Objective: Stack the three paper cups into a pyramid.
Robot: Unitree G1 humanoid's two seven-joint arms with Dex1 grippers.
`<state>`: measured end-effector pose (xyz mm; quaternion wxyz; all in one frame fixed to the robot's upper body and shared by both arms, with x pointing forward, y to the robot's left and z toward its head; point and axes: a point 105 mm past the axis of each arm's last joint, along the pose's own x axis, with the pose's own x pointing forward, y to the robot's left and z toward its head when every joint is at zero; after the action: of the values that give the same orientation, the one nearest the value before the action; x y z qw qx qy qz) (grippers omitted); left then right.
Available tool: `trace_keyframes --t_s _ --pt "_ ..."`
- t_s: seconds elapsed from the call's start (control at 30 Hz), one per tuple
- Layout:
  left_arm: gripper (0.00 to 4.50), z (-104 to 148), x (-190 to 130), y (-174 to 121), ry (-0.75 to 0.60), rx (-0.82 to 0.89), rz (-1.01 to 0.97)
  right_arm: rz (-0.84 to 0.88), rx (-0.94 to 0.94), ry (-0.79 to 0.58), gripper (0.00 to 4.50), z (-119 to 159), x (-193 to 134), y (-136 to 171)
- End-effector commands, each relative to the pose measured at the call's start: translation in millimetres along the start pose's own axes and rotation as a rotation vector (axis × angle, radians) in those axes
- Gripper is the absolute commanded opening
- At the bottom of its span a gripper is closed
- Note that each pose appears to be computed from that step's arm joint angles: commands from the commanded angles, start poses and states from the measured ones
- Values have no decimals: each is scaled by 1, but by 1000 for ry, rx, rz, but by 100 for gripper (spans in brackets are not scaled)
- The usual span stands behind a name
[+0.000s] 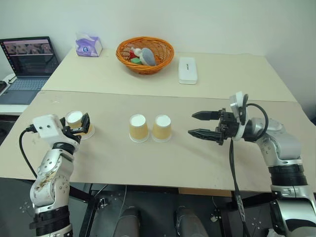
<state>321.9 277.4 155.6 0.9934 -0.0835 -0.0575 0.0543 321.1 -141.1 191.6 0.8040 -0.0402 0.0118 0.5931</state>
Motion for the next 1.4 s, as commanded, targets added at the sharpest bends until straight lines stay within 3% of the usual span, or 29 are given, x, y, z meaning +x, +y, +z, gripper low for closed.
trace_keyframes --t_s 0.03,0.27,0.43,0.6,0.77,0.87,0.97,1.17,1.27,1.4 --pt "450 10 4 0 -35 14 14 -19 -58 -36 449 14 -6 1" --pt "450 11 6 3 -36 29 28 -39 -58 -40 449 14 -8 -1" --pt "306 9 8 1 -25 23 33 -45 -61 -41 450 15 -8 -3" --pt "306 19 13 1 -58 32 37 -48 -60 -40 450 15 -9 -4" --pt "306 52 31 -11 -149 73 -12 -44 -60 -37 450 14 -7 -4" --pt "306 76 44 -38 -201 113 -134 -42 -61 -33 450 14 -6 -4" --pt "306 83 51 -83 -152 76 -382 -47 -63 -34 450 14 -5 -5" --pt "306 90 23 -146 -64 26 -857 -52 -61 -36 450 14 -9 -3" --pt "306 97 6 -163 -12 12 -1066 -62 -62 -29 450 13 -11 -2" --pt "306 111 7 -170 -17 40 -1156 -69 -60 -31 450 12 -12 0"
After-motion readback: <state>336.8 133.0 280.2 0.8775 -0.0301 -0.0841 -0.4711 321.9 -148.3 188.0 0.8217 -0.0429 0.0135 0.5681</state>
